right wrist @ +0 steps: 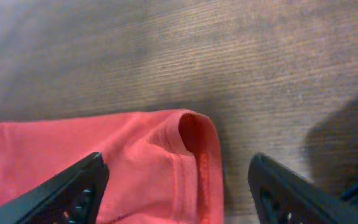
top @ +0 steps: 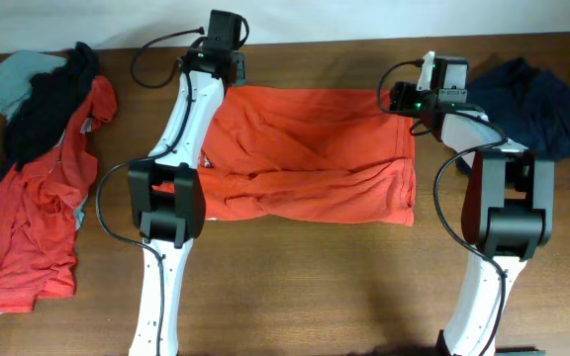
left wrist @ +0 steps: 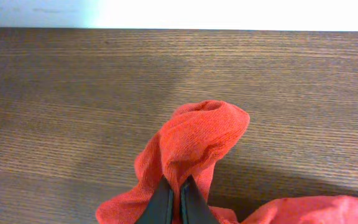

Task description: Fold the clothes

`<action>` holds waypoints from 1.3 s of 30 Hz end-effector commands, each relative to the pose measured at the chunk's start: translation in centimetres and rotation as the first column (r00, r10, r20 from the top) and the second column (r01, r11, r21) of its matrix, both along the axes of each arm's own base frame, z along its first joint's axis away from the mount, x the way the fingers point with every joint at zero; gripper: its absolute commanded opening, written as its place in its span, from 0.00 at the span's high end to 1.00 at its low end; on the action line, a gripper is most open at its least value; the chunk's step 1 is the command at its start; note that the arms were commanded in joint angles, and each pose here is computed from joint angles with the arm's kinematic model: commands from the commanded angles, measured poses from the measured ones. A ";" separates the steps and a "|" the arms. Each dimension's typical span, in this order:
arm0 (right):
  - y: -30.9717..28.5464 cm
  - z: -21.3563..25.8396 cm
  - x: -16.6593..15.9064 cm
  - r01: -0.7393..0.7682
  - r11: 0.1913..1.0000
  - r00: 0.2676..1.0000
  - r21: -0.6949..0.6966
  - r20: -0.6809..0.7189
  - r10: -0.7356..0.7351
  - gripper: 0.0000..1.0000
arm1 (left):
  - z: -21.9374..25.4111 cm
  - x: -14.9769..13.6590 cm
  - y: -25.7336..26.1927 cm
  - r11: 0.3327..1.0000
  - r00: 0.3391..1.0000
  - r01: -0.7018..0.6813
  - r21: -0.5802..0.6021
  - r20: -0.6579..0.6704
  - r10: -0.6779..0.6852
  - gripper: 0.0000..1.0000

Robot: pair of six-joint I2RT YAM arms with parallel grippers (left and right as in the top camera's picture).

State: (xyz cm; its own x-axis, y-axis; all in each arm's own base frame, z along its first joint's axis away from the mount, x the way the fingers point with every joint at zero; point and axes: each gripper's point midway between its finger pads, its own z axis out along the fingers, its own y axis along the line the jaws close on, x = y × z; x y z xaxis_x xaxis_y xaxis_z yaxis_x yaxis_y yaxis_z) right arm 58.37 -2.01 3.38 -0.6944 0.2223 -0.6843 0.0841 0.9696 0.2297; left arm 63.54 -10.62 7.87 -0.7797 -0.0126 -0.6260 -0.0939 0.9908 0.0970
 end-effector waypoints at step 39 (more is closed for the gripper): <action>0.5 -0.2 2.6 0.120 0.990 0.989 0.076 0.082 -0.126 0.64 | 0.7 0.3 3.1 0.991 0.992 -0.122 -0.049 0.014 0.122 1.00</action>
State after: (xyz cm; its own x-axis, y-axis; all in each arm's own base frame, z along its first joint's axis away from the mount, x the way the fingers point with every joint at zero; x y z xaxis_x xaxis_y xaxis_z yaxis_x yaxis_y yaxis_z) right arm 60.22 -0.30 2.10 -0.6261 0.3446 -0.6995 0.1618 0.9349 0.3158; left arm 63.51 -8.21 7.60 -0.7780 -0.1160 -0.6175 -0.1899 0.9803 0.0551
